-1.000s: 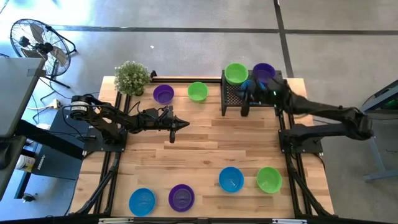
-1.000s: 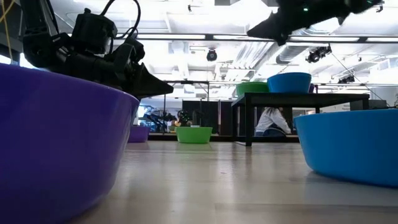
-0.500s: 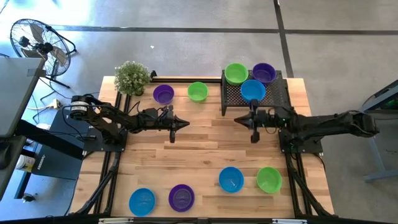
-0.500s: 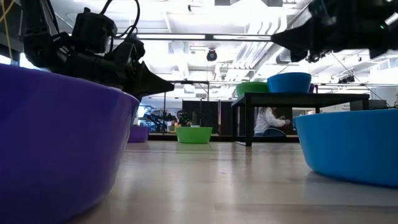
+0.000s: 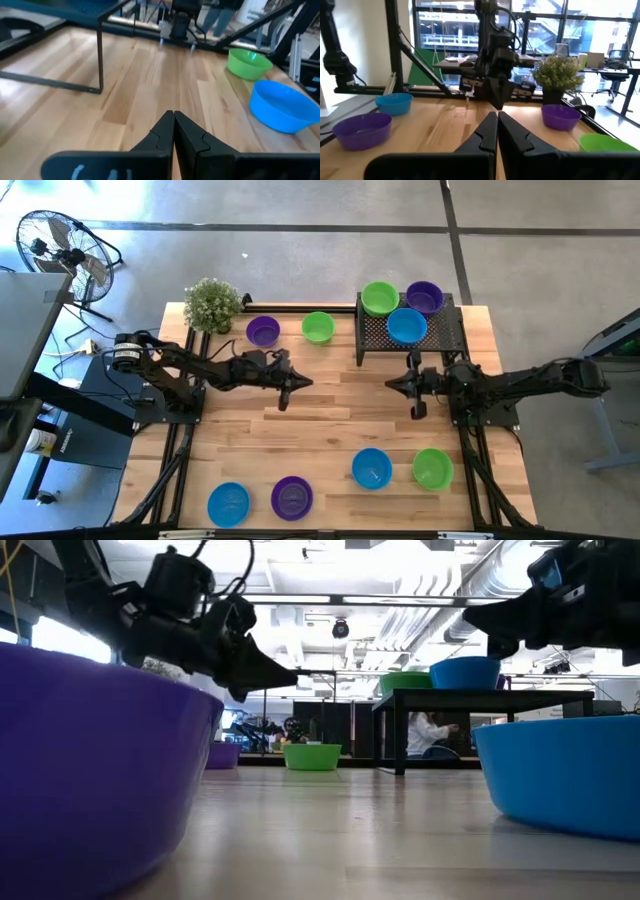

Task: Pick & Place Mini bowls
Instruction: Stack the purple bowl on the other purple bowls on the shelf

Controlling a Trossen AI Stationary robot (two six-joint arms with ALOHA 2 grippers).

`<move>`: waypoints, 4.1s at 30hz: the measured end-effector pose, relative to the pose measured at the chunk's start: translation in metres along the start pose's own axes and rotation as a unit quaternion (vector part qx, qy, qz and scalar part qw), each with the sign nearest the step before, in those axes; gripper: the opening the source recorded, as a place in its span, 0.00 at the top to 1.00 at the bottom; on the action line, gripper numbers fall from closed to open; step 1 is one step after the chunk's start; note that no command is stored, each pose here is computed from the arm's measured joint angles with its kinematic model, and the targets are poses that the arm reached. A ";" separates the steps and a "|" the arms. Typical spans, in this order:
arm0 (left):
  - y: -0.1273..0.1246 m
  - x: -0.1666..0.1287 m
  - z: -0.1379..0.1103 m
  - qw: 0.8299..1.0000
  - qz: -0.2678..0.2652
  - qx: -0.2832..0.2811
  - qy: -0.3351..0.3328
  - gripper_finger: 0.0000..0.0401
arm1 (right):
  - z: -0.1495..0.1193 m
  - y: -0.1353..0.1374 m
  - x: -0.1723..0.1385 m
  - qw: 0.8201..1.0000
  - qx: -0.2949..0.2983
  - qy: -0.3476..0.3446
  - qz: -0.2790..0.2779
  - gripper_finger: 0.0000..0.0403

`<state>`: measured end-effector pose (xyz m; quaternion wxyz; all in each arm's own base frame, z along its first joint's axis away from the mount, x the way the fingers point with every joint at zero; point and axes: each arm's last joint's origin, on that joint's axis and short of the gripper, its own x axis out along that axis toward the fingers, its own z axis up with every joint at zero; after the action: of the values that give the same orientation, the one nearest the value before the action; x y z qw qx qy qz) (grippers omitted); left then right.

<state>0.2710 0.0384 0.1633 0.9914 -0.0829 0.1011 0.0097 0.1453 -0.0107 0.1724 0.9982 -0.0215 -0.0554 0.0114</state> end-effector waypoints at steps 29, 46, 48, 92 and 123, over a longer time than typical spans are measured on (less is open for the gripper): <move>-0.081 0.032 0.049 0.963 -0.005 0.093 0.253 0.99 | 0.000 0.005 0.000 1.000 -0.013 0.000 0.020 1.00; -0.147 0.008 0.059 0.924 -0.020 -0.031 0.381 0.73 | -0.001 0.005 0.000 1.000 -0.017 0.002 0.015 0.99; -0.156 0.004 0.057 0.919 -0.019 -0.048 0.390 0.65 | -0.001 0.005 0.000 1.000 -0.019 0.002 0.015 0.99; -0.224 0.043 -0.003 0.852 -0.010 -0.087 0.516 0.82 | -0.001 0.005 0.000 1.000 0.004 0.001 0.016 1.00; -0.218 0.056 0.000 0.827 0.005 -0.088 0.556 0.98 | -0.001 0.004 0.000 1.000 -0.027 0.002 -0.003 1.00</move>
<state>0.3335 -0.1760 0.1876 0.7559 -0.1602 0.6343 -0.0246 0.1456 -0.0069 0.1716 0.9974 -0.0485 -0.0536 0.0066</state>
